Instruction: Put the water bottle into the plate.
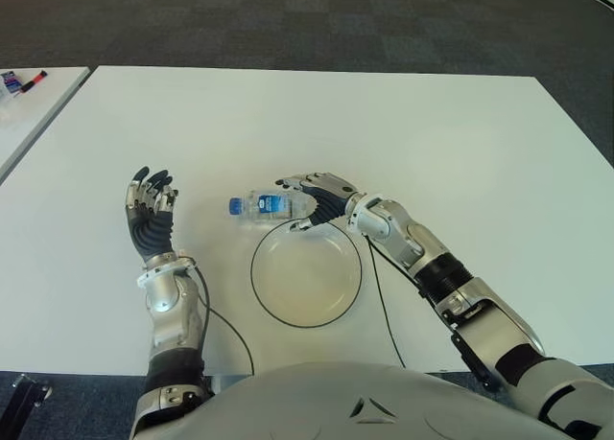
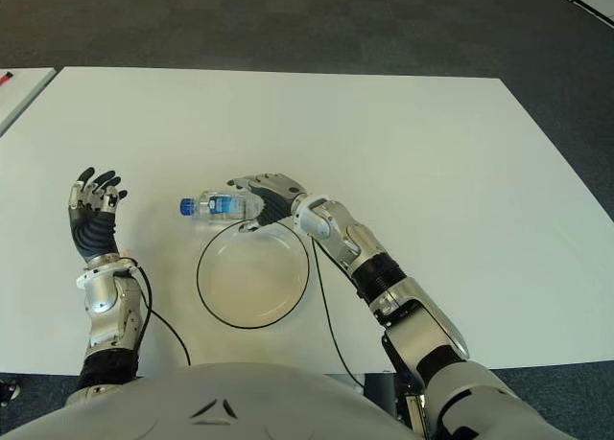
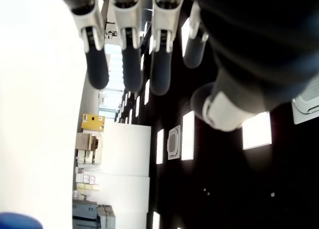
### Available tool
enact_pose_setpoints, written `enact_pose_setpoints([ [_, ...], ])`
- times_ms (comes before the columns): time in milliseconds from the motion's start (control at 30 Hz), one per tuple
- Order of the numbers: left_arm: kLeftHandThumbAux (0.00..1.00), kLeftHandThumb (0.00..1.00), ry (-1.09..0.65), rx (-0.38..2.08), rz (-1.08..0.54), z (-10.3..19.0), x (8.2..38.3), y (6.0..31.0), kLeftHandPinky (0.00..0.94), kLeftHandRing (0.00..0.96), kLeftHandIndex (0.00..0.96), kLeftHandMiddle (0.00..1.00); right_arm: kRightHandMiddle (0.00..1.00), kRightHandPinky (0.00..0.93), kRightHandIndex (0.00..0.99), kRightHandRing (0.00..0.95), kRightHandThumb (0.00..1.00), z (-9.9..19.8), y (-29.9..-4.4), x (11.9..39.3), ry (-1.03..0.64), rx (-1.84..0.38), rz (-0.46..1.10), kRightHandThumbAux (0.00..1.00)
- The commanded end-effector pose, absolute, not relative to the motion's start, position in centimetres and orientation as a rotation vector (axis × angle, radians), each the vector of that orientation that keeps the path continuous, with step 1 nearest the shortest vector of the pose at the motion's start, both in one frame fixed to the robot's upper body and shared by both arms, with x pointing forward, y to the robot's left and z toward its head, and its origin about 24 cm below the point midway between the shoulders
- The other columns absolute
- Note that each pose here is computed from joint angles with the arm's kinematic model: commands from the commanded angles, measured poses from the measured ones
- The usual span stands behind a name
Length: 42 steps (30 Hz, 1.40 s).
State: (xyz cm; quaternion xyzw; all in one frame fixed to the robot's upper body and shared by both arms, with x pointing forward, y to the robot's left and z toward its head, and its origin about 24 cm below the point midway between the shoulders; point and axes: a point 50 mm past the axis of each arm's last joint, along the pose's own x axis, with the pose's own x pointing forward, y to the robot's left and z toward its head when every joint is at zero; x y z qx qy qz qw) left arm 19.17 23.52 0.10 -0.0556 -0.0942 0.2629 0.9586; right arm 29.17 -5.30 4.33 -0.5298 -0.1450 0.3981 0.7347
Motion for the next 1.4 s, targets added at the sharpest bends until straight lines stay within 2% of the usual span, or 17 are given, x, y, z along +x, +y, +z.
enact_pose_setpoints([
  [33, 0.729, 0.511, -0.173, -0.138, 0.565, -0.7, 18.2, 23.8, 0.314, 0.289, 0.191, 0.292, 0.183, 0.275, 0.047, 0.23, 0.378, 3.9, -5.8, 29.5, -0.303, -1.186, 0.883, 0.573],
  [333, 0.748, 0.499, -0.198, -0.137, 0.607, -1.4, 18.2, 24.3, 0.281, 0.274, 0.185, 0.284, 0.175, 0.271, 0.04, 0.219, 0.379, 3.4, -5.7, 29.7, -0.296, -1.196, 0.889, 0.575],
  [633, 0.79, 0.502, -0.212, -0.085, 0.598, -1.1, 18.8, 24.0, 0.288, 0.27, 0.17, 0.278, 0.166, 0.271, 0.033, 0.209, 0.38, 3.2, -5.7, 29.8, -0.3, -1.194, 0.888, 0.576],
  [1067, 0.757, 0.47, -0.179, -0.041, 0.586, -1.3, 19.1, 23.7, 0.262, 0.262, 0.155, 0.267, 0.173, 0.274, 0.036, 0.214, 0.381, 3.1, -5.3, 29.9, -0.306, -1.191, 0.891, 0.574],
  [1233, 0.738, 0.465, -0.162, -0.051, 0.565, -1.2, 19.2, 23.2, 0.234, 0.245, 0.144, 0.254, 0.141, 0.225, 0.03, 0.173, 0.364, 3.3, -4.8, 30.1, -0.303, -1.195, 0.895, 0.575],
  [1400, 0.732, 0.447, -0.142, -0.062, 0.562, -1.2, 19.1, 23.0, 0.227, 0.231, 0.132, 0.24, 0.125, 0.221, 0.029, 0.154, 0.348, 3.4, -4.3, 30.3, -0.296, -1.193, 0.896, 0.579],
])
